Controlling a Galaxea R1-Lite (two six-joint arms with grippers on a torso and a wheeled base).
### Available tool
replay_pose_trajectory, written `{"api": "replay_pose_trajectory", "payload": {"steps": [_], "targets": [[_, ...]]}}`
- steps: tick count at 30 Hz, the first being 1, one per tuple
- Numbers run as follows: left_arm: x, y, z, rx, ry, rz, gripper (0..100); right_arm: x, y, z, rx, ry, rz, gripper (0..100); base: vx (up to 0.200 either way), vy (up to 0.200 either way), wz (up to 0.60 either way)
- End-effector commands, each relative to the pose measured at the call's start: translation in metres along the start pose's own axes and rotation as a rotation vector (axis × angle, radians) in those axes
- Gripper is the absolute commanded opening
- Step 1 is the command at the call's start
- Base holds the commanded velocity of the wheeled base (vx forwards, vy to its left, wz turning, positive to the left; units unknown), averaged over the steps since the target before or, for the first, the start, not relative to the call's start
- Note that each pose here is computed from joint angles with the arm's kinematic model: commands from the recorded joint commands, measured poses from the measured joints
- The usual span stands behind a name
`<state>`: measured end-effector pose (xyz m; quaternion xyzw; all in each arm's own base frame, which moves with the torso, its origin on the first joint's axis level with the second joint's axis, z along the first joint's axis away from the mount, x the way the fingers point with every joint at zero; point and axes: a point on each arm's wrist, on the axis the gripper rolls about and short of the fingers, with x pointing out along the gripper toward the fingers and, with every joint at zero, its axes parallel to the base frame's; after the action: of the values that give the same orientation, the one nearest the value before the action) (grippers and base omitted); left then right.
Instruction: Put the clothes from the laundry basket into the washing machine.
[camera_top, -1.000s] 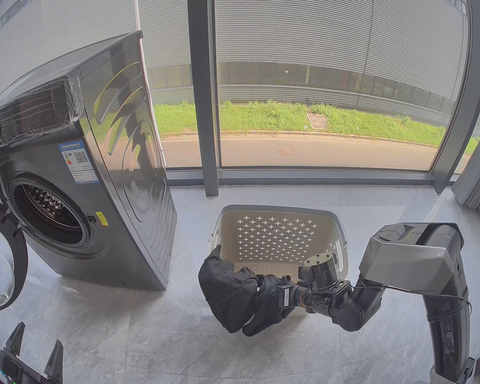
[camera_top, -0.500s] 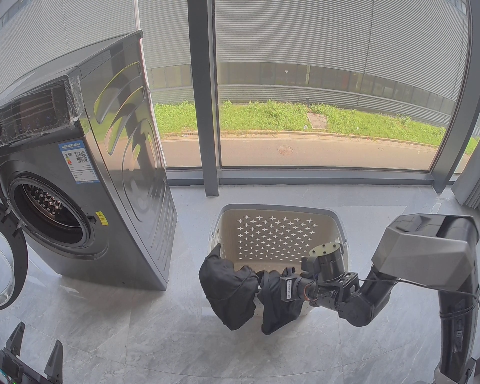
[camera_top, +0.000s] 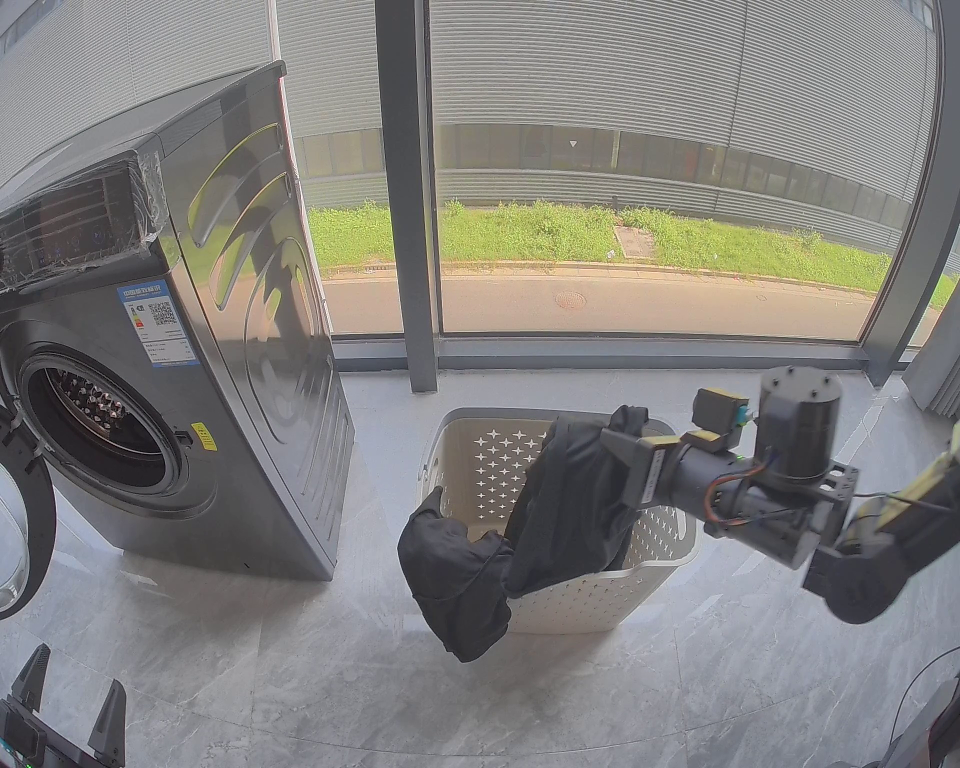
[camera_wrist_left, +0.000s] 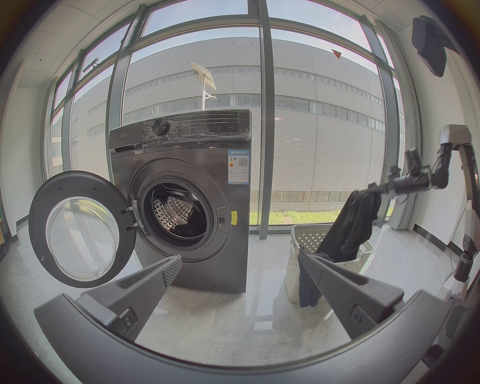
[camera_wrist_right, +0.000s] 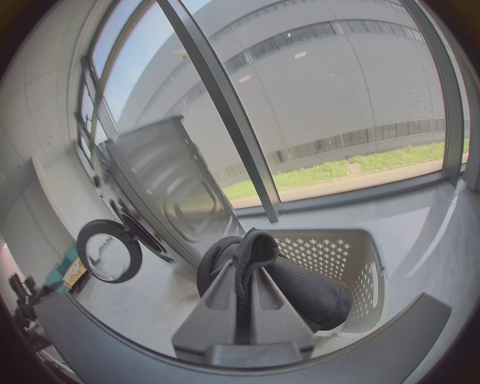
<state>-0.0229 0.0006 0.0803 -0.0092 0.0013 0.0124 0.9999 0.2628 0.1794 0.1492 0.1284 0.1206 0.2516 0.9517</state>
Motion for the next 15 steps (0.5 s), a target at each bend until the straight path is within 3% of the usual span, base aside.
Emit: {"api": "replay_pose_trajectory", "payload": {"steps": [1, 5, 9, 15], "targets": [[0.000, 0.000, -0.005, -0.001, 0.002, 0.000, 100, -0.113, 0.025, 0.052, 0.003, -0.227, 0.174, 0, 0.000, 0.000, 0.00], [0.000, 0.000, -0.005, -0.001, 0.002, 0.000, 100, -0.144, 0.027, 0.065, -0.009, -0.289, 0.232, 0, 0.000, 0.000, 0.00], [0.000, 0.000, -0.005, -0.006, 0.003, -0.002, 100, -0.163, 0.029, 0.076, -0.052, -0.332, 0.277, 0, -0.200, 0.000, 0.00], [0.000, 0.000, -0.005, -0.004, 0.000, -0.002, 100, -0.174, 0.030, 0.079, -0.064, -0.349, 0.317, 0, -0.167, 0.000, 0.00]]}}
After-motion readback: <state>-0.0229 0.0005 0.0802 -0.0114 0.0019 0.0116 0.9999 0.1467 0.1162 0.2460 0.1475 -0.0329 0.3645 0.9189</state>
